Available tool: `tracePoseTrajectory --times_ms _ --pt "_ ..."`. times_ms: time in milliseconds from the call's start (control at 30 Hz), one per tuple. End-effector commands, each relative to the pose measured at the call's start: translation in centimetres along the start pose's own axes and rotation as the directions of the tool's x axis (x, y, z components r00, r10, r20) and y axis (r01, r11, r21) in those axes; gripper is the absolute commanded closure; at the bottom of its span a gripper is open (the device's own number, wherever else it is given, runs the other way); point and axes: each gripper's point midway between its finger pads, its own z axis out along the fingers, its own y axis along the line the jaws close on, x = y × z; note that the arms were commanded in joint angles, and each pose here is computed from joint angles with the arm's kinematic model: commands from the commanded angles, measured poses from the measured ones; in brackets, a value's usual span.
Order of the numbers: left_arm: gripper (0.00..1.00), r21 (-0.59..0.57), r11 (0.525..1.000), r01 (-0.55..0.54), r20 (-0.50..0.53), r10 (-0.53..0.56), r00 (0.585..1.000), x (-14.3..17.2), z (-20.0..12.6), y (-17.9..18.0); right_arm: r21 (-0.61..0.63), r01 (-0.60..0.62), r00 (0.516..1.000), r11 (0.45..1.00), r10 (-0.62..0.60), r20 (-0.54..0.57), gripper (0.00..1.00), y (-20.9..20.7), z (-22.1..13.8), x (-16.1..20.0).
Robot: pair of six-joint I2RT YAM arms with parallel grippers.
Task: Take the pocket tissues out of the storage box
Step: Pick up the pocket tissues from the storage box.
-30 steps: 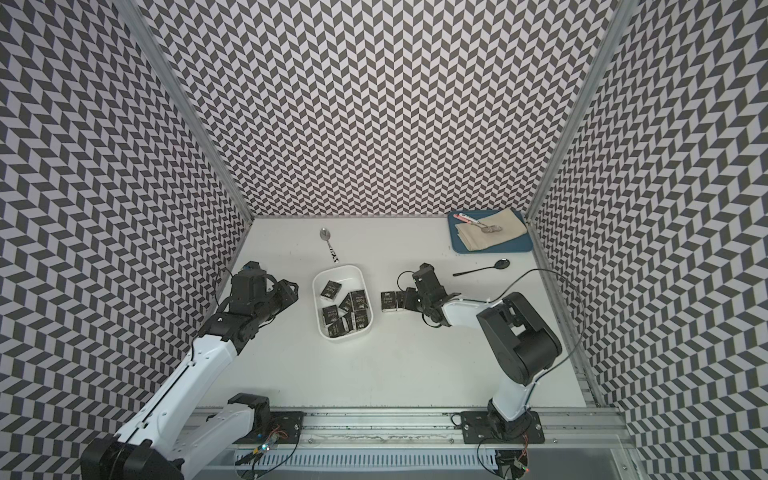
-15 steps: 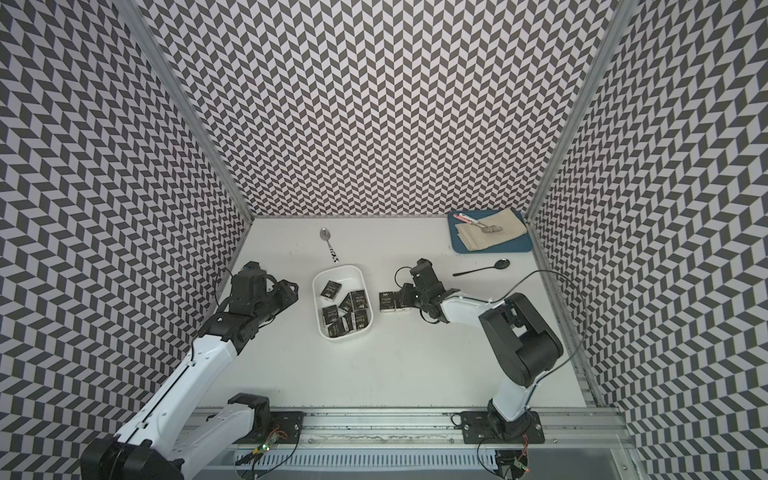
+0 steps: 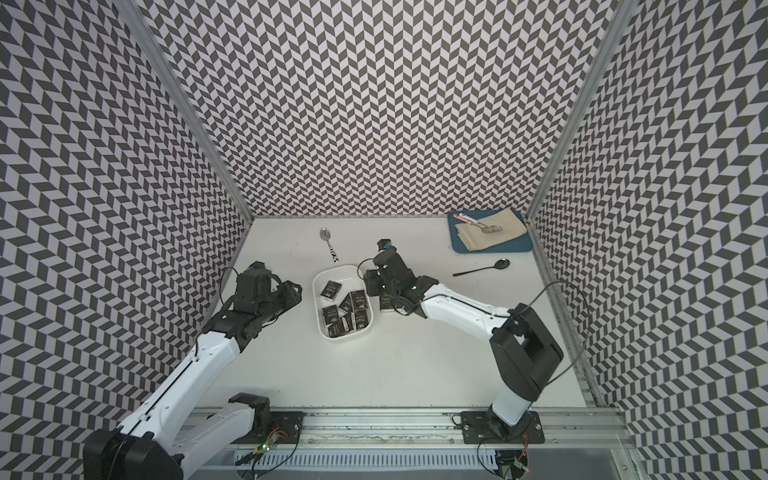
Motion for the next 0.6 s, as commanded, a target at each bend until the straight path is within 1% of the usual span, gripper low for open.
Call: tracePoseTrajectory --times_ms 0,133,233,300,567 --pt "0.52 -0.003 1.000 -0.004 0.019 0.004 1.000 -0.9 -0.2 -0.4 0.089 0.067 0.997 0.994 -0.063 -0.044 0.53 0.5 1.3 2.3" --pt "0.51 -0.001 1.000 0.009 0.018 -0.009 1.000 -1.1 -0.3 -0.1 0.094 0.102 0.991 0.990 -0.093 -0.100 0.52 1.9 3.0 4.6" --pt "0.51 0.001 1.000 0.019 0.022 -0.019 1.000 -1.4 -0.6 0.2 0.127 0.131 0.985 0.983 -0.114 -0.129 0.52 1.8 4.1 5.9" --pt "0.51 0.007 1.000 0.020 0.026 -0.020 0.999 -1.5 -0.7 0.1 0.148 0.147 0.982 0.978 -0.126 -0.140 0.52 1.6 4.5 6.5" --pt "0.51 0.010 1.000 0.025 0.019 -0.025 1.000 -1.1 -0.5 0.3 0.167 0.173 0.976 0.971 -0.147 -0.161 0.51 1.7 5.7 7.9"
